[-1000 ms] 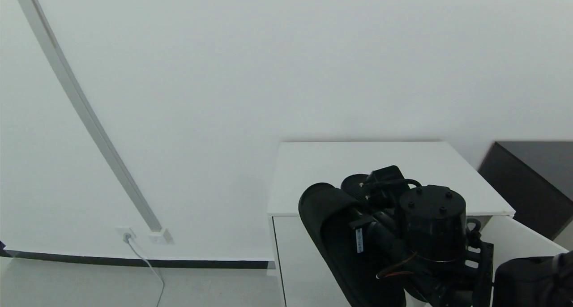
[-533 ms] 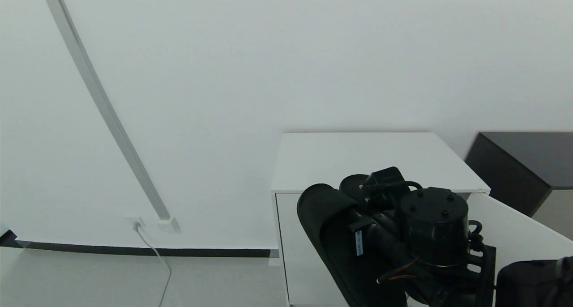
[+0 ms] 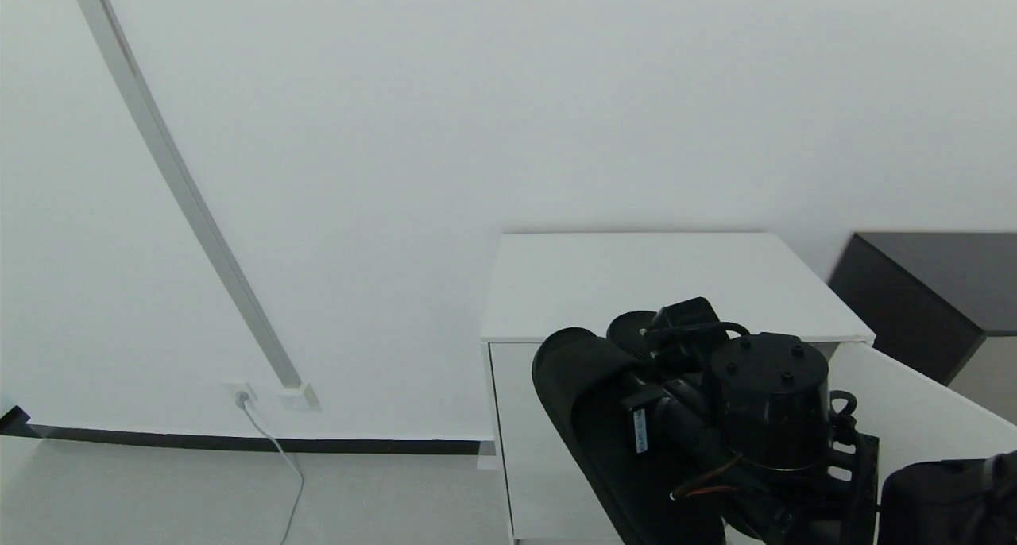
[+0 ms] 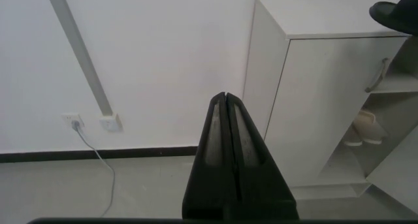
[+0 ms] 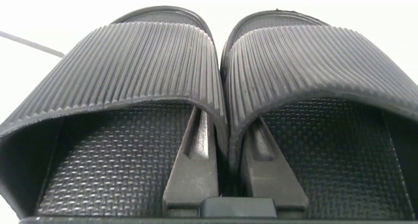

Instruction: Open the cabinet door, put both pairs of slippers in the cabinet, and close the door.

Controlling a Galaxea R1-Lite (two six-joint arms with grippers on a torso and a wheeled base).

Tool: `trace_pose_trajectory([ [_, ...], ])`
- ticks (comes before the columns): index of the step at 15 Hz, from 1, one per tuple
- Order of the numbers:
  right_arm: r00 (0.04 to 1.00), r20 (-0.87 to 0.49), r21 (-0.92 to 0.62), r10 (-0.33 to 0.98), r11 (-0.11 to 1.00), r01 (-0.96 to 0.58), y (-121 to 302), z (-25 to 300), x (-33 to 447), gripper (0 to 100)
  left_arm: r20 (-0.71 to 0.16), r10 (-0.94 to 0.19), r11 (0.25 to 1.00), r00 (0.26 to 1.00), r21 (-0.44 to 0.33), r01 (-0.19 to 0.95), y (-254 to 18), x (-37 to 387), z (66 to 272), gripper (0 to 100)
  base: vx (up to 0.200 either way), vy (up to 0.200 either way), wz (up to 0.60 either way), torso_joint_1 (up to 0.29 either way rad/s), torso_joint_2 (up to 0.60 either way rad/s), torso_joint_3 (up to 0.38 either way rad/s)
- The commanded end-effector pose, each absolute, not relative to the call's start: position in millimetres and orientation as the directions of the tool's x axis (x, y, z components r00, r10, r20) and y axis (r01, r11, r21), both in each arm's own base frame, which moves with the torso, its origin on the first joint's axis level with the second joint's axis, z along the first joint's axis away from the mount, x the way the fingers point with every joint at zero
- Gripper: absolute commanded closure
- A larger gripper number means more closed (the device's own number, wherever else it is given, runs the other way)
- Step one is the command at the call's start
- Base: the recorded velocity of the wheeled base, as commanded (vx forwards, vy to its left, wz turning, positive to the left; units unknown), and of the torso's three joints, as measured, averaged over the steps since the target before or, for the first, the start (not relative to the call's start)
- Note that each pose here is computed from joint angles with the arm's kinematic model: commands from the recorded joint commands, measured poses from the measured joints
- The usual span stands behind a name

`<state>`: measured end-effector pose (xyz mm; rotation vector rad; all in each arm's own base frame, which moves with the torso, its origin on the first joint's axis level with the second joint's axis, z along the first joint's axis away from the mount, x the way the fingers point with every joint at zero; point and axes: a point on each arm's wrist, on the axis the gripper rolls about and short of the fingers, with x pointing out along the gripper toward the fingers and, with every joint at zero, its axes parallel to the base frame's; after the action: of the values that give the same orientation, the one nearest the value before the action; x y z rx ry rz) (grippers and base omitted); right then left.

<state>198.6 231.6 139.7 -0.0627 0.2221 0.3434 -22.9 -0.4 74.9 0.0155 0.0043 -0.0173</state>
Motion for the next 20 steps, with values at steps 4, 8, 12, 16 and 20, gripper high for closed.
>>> trace_pose_trajectory([
  [4, 0.916, -0.236, -0.030, 0.324, 0.940, -0.340, 232.7, 136.0, 199.4, 100, -0.006, -0.017, 1.000, 1.000, 0.015, 0.017, -0.4, -22.8, 74.9, 100, 0.000, -0.200, 0.00, 0.000, 0.00, 0.006],
  [8, 0.916, -0.236, -0.030, 0.324, 0.940, -0.340, 232.9, 135.7, 199.5, 100, -0.006, -0.017, 1.000, 1.000, 0.015, 0.017, -0.4, -22.8, 74.9, 100, 0.000, -0.200, 0.00, 0.004, 0.00, 0.005],
  [12, 0.915, -0.241, -0.033, 0.324, 0.939, -0.342, 232.8, 134.3, 198.2, 100, -0.005, -0.017, 1.000, 1.000, 0.015, 0.017, -0.4, -22.8, 75.0, 100, 0.000, -0.200, 0.00, 0.002, 0.00, 0.004],
  [16, 0.915, -0.242, -0.034, 0.324, 0.939, -0.342, 232.6, 133.9, 198.1, 100, -0.005, -0.017, 1.000, 1.000, 0.015, 0.017, -0.4, -22.8, 75.0, 100, 0.000, -0.200, 0.00, 0.004, 0.00, 0.005],
  [20, 0.913, -0.251, -0.040, 0.322, 0.939, -0.342, 231.9, 131.2, 197.6, 100, -0.005, -0.017, 1.000, 1.000, 0.014, 0.017, -0.4, -22.8, 75.0, 100, 0.000, -0.150, 0.00, 0.001, 0.00, 0.002],
])
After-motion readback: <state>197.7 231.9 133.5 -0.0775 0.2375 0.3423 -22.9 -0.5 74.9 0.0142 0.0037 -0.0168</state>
